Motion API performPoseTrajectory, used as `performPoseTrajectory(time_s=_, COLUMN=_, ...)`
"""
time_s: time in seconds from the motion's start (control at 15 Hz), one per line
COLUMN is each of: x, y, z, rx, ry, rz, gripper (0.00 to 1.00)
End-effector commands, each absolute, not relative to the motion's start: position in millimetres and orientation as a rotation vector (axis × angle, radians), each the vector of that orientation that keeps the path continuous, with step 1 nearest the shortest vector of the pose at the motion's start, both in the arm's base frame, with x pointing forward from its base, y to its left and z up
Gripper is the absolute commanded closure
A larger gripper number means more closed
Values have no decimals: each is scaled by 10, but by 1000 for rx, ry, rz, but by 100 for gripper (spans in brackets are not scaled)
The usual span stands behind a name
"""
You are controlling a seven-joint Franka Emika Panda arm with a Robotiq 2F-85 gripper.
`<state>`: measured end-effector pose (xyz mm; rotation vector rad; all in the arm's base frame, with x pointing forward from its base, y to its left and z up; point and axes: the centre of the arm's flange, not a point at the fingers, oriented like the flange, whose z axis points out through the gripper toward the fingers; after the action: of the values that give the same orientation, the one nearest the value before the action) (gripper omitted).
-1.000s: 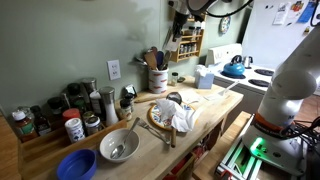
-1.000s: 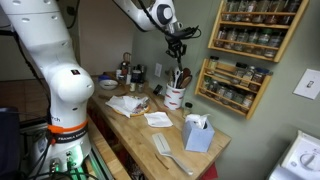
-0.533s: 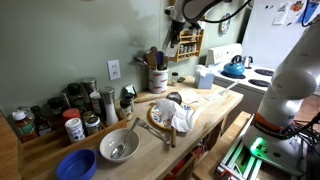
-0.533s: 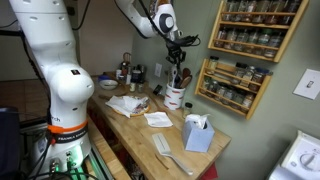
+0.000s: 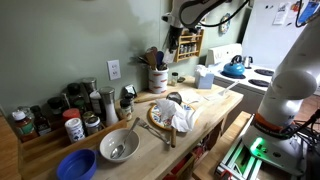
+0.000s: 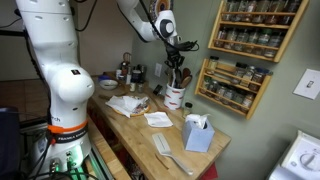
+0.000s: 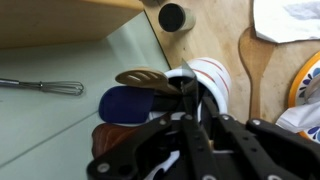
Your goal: Place the metal spatula in the utensil holder
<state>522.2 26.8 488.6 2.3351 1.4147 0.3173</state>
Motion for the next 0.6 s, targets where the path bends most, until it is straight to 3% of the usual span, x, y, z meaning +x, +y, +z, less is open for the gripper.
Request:
performPoseTrajectory(time_s=0.0, x=5152, y=324, z=5031, rx=2311, ry=1445, rz=342, gripper=52)
performPoseTrajectory(time_s=0.4, x=4811, y=428, z=5667, rx=2317, ry=1448, rz=306, gripper=8)
performPoseTrajectory(time_s=0.53, x=4563, y=425, z=5816, rx=2367, ry=1544, rz=236, gripper=0)
